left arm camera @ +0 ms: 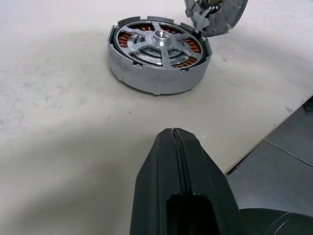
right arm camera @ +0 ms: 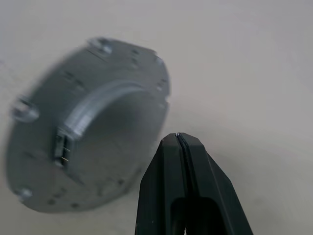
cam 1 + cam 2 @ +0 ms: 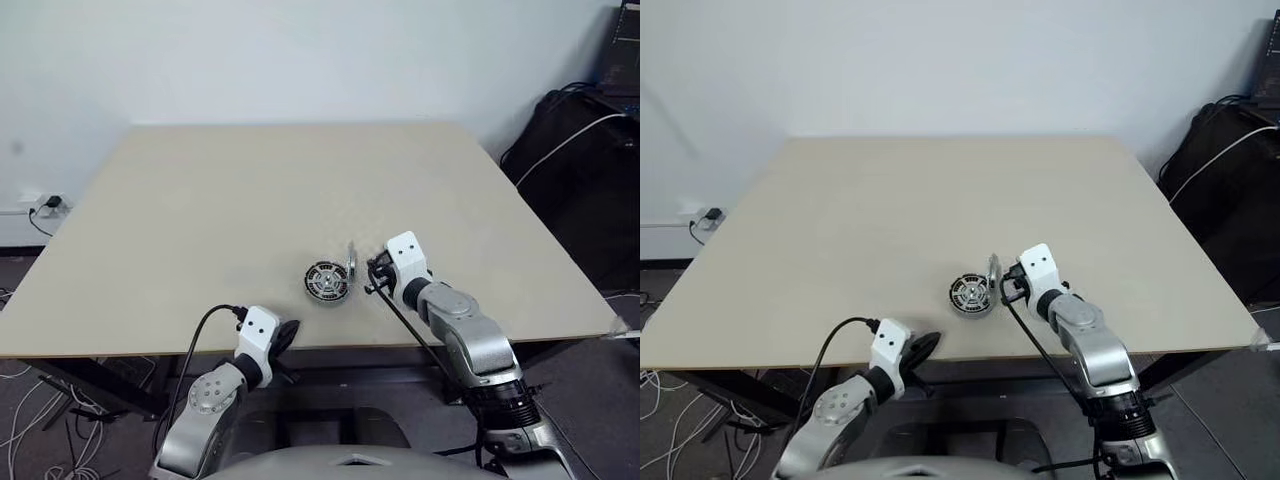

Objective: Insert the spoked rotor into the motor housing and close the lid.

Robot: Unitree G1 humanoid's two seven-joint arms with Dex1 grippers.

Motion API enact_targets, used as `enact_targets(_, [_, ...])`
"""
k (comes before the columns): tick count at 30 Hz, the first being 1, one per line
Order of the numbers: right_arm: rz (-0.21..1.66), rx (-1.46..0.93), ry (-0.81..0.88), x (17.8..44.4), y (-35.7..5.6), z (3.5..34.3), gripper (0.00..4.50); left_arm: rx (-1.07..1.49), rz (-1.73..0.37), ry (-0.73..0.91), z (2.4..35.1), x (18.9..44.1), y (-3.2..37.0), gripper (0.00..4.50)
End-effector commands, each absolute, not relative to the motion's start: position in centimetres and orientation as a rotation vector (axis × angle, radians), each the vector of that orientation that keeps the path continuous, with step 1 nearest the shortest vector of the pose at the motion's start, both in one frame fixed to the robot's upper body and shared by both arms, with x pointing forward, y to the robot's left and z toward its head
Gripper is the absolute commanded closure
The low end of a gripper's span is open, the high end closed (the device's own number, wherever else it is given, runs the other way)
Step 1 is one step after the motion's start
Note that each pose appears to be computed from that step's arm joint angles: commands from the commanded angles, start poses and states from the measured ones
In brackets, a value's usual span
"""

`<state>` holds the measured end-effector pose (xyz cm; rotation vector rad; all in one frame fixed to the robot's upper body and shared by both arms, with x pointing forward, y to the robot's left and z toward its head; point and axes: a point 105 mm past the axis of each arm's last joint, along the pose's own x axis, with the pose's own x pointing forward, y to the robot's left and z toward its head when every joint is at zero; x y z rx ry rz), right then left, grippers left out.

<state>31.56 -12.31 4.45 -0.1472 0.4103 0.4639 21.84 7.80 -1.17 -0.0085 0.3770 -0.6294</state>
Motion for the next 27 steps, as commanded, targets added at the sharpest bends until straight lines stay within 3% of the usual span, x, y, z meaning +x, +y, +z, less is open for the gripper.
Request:
enact_targets(1, [0.530,-0.119,0.326,31.7,-10.5,6.5,4.47,-0.005,-0.638,0.330,-0.4,22.3,7.8,4.50])
enact_targets(13, [0.622,-0.097,0.327,31.9,-7.5,6.2,4.47,0.000,-0.606,0.338,-1.4,22.2,8.8,4.50])
enact_targets(27, [0.676,-0.122,0.463,31.8,-4.9,1.7,4.47,0.004,-0.590,0.328,-1.3,22.1,8.8,4.50])
